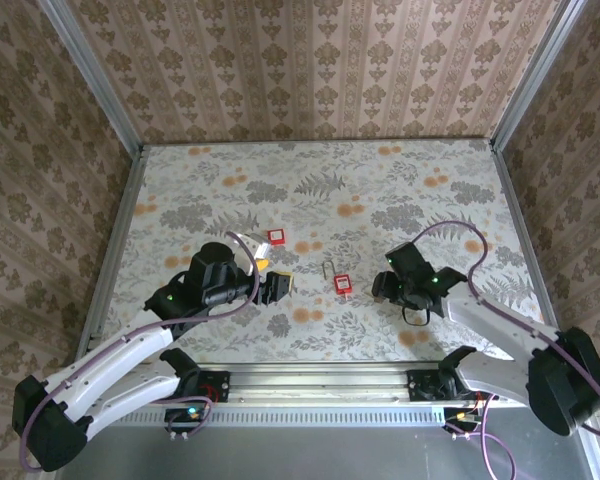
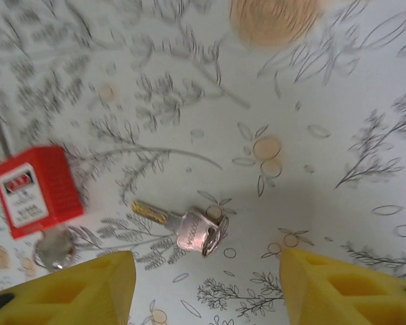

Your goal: Unlock with the key

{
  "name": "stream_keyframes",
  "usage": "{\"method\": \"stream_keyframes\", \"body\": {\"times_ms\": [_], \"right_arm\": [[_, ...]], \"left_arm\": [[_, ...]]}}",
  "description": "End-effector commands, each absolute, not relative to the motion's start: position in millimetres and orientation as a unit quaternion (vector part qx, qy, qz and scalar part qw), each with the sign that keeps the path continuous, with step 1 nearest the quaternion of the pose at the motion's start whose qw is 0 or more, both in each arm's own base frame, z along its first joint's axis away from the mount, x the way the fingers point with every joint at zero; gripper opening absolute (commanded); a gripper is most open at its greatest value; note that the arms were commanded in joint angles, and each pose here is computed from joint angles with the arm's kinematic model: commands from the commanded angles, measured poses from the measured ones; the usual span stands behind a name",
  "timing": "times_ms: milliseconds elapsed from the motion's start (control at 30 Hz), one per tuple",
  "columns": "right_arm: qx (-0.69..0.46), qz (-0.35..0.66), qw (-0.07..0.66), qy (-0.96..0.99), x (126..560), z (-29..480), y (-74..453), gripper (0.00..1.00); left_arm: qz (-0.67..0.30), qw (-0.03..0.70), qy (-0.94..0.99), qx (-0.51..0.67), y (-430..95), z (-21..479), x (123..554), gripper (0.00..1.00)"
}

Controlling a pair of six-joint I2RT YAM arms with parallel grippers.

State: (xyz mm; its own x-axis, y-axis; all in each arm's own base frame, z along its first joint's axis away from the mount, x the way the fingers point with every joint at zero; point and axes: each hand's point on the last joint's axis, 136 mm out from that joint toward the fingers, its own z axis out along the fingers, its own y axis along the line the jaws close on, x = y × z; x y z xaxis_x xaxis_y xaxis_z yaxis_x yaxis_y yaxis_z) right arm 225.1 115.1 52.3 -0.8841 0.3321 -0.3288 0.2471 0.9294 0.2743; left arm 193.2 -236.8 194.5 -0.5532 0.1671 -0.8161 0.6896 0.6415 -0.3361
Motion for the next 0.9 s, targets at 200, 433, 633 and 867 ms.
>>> {"method": "stream_keyframes", "body": {"times_ms": [200,433,633,867], "right_arm": [[0.173,0.108,0.15,0.967,229,31,121,0.4],[0.18,0.1,0.149,0.967,235,21,121,0.3],[0.181,0.088,0.14,0.969,236,14,120,0.11],[0.179,0.128,0.18,0.959,241,49,125,0.0]], "left_arm": [[-0.336,0.409,0.81,0.252,-233,209,194,0.79],[-0.337,0.409,0.809,0.254,-233,208,194,0.79],[-0.343,0.406,0.807,0.256,-235,208,192,0.79],[-0.394,0.4,0.789,0.249,-255,213,187,0.78]]}}
